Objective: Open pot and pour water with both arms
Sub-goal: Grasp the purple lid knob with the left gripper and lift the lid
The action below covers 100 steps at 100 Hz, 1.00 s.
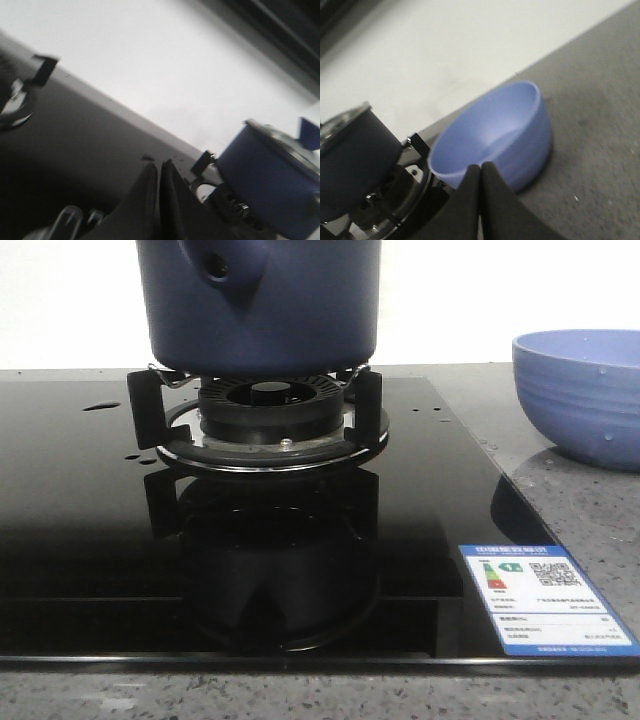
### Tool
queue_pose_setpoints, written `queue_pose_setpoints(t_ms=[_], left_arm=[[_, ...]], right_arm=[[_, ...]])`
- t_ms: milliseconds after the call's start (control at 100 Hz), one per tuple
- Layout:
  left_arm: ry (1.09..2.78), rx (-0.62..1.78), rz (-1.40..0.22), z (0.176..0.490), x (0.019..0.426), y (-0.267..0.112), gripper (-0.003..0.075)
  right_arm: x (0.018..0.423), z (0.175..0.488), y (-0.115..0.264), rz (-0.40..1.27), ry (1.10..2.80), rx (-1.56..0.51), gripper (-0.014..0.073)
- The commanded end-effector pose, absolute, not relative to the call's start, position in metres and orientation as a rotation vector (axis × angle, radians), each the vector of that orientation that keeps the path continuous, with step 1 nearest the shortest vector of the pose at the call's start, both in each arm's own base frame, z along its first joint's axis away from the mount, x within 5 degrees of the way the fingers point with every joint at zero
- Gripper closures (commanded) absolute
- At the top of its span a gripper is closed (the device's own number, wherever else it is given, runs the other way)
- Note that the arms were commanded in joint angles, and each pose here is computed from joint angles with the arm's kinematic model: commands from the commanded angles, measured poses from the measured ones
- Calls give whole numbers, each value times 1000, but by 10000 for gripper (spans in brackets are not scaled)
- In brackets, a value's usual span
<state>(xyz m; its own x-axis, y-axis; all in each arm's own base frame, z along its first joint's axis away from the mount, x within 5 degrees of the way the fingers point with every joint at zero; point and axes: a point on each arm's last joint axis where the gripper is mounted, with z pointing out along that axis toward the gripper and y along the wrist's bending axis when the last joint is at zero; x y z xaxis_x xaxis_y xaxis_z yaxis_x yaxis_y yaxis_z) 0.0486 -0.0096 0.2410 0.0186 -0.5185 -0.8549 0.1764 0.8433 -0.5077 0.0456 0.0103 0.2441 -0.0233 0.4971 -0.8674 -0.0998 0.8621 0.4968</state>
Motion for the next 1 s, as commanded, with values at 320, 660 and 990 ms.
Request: queue_pose_setpoints(t_ms=[320,660,990], left_arm=[[1652,69,-375,353,56,-23,738],[1546,225,-505,381,67,-40,357],[1553,324,-652,378,111,-56,312]], right_arm=[[67,348,15,223,1729,-17,641],[78,352,15,226,1771,-22,204],[78,353,16,249,1764,-12,77]])
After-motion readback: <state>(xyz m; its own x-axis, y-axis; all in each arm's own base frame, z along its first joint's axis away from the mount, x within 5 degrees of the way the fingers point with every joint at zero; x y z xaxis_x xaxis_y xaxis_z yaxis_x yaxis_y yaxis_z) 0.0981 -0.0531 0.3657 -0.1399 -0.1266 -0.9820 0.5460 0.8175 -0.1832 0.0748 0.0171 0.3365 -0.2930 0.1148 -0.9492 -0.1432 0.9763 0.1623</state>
